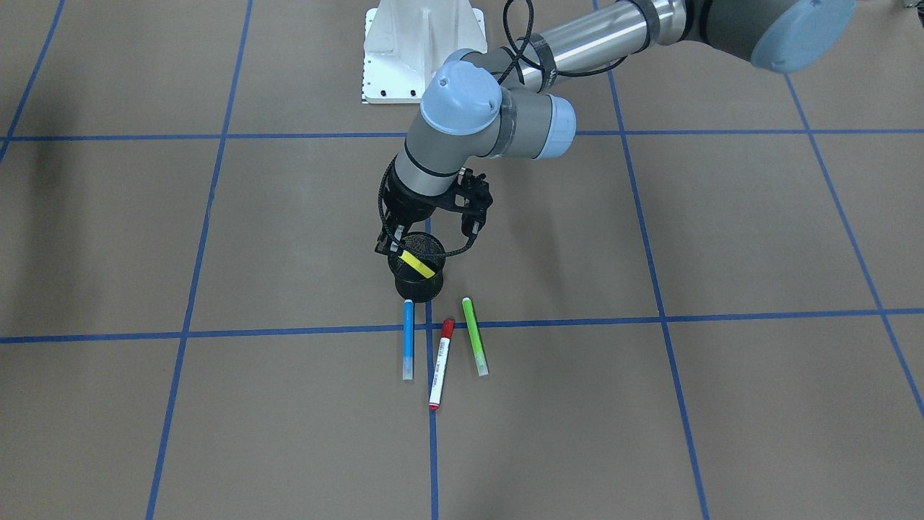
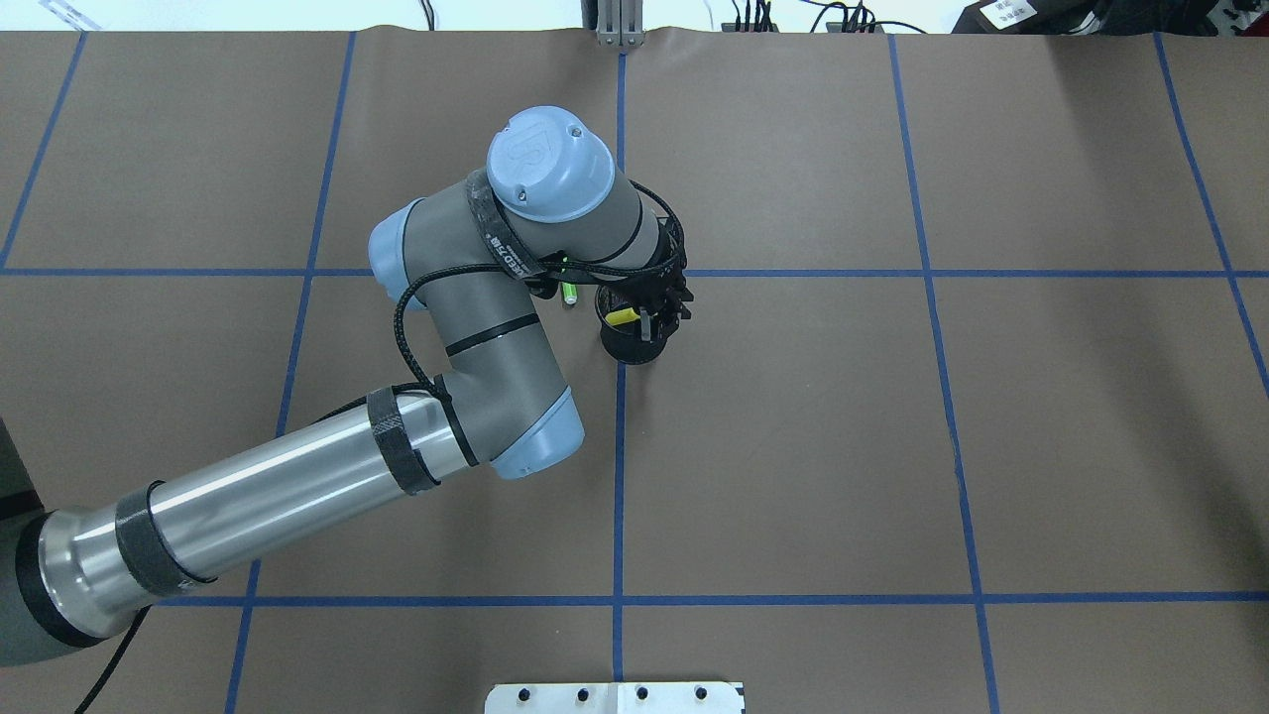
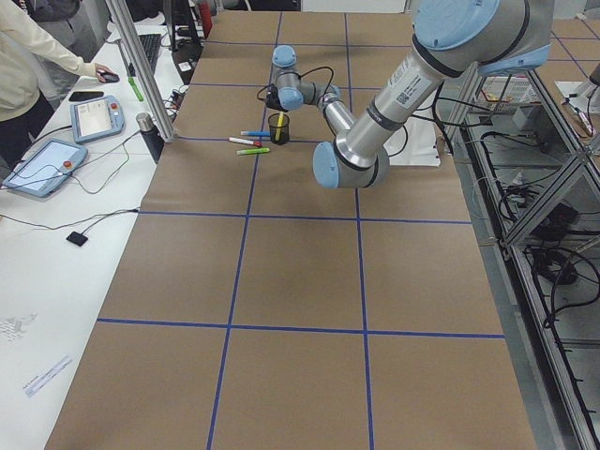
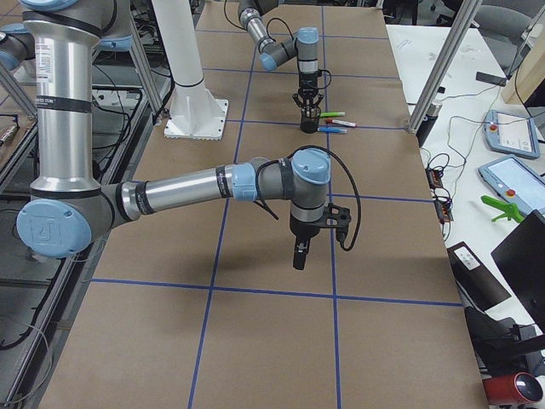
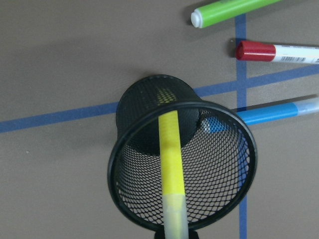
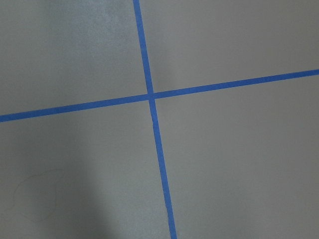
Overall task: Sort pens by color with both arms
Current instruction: 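Lower the left gripper and grasp the yellow highlighter in the cup, then lift the yellow highlighter out of the cup with the left gripper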
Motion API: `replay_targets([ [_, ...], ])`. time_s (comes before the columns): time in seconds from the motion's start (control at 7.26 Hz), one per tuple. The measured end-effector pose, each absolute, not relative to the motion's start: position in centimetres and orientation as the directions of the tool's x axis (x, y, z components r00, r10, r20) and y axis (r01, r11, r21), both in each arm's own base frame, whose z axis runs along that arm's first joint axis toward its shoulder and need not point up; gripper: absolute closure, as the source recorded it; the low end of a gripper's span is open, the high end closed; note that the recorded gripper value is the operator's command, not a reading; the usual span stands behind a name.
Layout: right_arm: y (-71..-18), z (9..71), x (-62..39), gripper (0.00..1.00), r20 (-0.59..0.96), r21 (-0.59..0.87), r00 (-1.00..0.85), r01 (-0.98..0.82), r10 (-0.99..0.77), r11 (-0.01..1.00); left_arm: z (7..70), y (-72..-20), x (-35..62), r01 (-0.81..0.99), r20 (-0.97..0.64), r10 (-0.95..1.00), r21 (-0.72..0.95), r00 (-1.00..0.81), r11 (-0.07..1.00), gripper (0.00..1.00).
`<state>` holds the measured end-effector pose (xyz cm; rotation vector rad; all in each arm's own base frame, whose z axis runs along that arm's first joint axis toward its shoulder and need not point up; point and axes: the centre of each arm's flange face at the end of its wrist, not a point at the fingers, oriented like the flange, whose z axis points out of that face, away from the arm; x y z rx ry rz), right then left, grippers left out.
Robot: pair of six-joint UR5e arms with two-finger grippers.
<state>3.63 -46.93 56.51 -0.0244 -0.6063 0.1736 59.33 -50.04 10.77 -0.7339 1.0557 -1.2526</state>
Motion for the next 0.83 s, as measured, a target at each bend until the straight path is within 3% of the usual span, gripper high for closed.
replay_targets([
  [0.41,-47.0,56.4,3.9,0.00,0.565,-0.071,0.807,-0.161,0.173,0.984,8.4,-49.6,57.0,0.382,-0.235,-0.972,-0.899,-0.006,0.215,0.98],
  [0.83,-47.0,56.4,4.3,0.00,0.566,-0.070,0.805,-0.167,0.177,0.983,5.8,-51.1,52.1,0.416,-0.332,-0.943,-0.857,0.002,0.303,1.00],
])
